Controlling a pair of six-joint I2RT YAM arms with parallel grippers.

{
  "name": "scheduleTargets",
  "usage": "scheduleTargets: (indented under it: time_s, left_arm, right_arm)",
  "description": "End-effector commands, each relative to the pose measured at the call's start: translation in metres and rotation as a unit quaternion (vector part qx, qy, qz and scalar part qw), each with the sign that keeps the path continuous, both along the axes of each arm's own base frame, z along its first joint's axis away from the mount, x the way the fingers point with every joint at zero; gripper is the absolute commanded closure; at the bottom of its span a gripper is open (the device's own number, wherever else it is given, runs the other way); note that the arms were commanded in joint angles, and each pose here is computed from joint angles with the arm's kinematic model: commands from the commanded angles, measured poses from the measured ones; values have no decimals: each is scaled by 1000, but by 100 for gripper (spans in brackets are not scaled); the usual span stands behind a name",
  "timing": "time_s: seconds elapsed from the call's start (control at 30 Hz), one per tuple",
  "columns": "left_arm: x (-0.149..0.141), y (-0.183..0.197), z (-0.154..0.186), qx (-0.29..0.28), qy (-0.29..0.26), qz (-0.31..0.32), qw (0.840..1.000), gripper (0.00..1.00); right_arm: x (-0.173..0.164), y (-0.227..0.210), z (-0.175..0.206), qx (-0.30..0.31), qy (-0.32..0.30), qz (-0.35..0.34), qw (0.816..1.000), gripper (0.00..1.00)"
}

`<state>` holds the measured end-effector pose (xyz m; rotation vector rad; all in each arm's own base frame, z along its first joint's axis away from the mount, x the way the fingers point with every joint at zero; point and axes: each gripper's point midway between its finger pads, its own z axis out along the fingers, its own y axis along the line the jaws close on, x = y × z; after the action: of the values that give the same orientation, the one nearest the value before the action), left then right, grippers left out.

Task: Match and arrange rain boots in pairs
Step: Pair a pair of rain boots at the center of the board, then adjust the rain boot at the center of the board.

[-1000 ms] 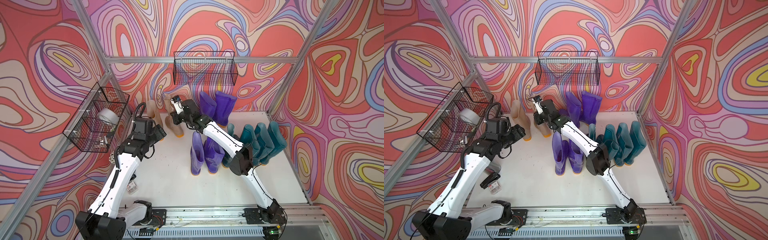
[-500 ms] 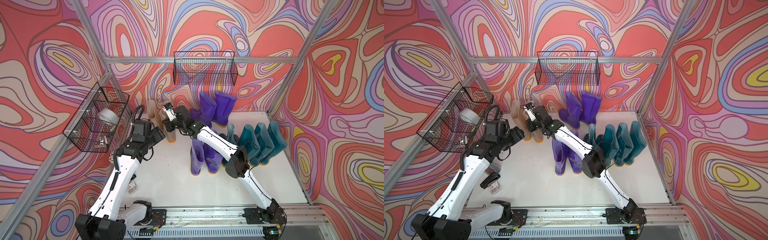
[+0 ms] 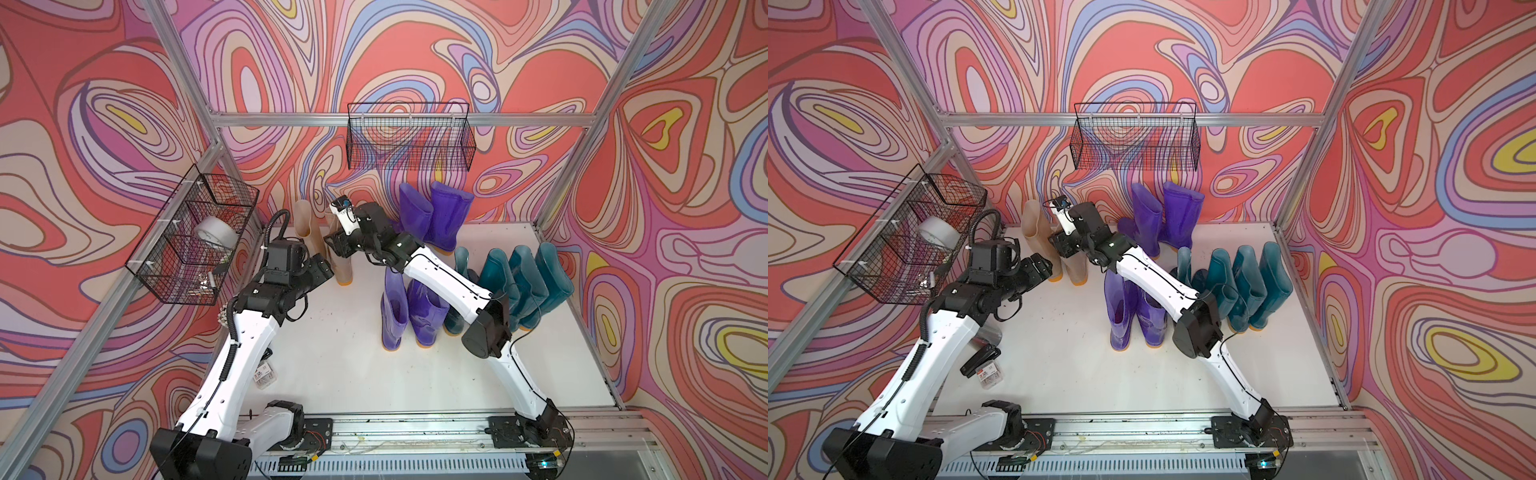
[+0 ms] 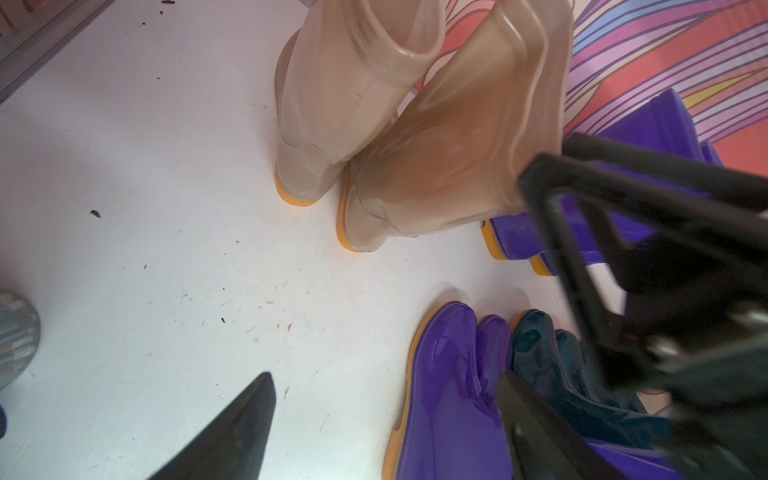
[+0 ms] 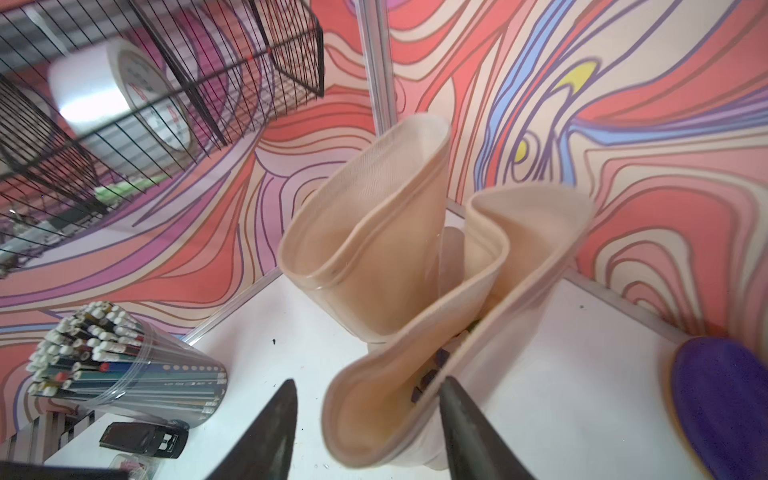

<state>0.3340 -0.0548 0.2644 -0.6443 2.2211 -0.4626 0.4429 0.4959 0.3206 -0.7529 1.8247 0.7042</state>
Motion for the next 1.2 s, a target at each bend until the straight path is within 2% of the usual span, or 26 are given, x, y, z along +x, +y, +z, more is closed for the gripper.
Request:
scheduleTargets:
  time_s: [0.0,0.13,0.27,0.37,0.43,0.57,0.67,0.73,0.83,0.9,0.97,1.07,1.17]
  left_arm:
    - [1,-7,19,-8,-24,-27,999,15]
    - [4,-24,26,-33,-33,-67,997,18]
    - [8,-45,34,-50,-48,-115,991,22]
    - [13,-48,35,-22,-44,-120,992,23]
    - [19,-38,36,16,-37,-100,994,23]
    - [34,19,59,126,-47,22,991,18]
    - [44,53,79,174,-39,100,979,19]
    - [55,65,88,190,-25,122,974,20]
    - [80,68,102,221,-19,114,968,16]
    - [97,72,97,222,1,105,969,13]
    - [115,70,88,216,18,76,973,5]
    - [137,64,75,183,19,30,982,3]
    - [148,67,65,169,20,15,985,2]
  right_arm:
    - [-7,-43,78,9,-76,-53,996,43]
    - [-6,-90,94,-38,-106,-107,988,43]
    - [11,-166,101,-66,-101,-191,974,44]
    - [20,-215,97,-82,-89,-240,963,44]
    - [24,-235,92,-82,-77,-255,960,44]
    - [23,-239,76,-78,-57,-249,964,44]
    - [15,-240,80,-64,-58,-243,966,44]
    - [15,-241,78,-64,-58,-244,966,44]
    - [13,-240,74,-58,-56,-240,967,44]
    - [10,-240,73,-54,-56,-237,968,44]
    - [7,-241,73,-50,-57,-235,969,43]
    - [1,-243,75,-46,-60,-233,970,43]
    - [-1,-246,74,-48,-61,-233,969,43]
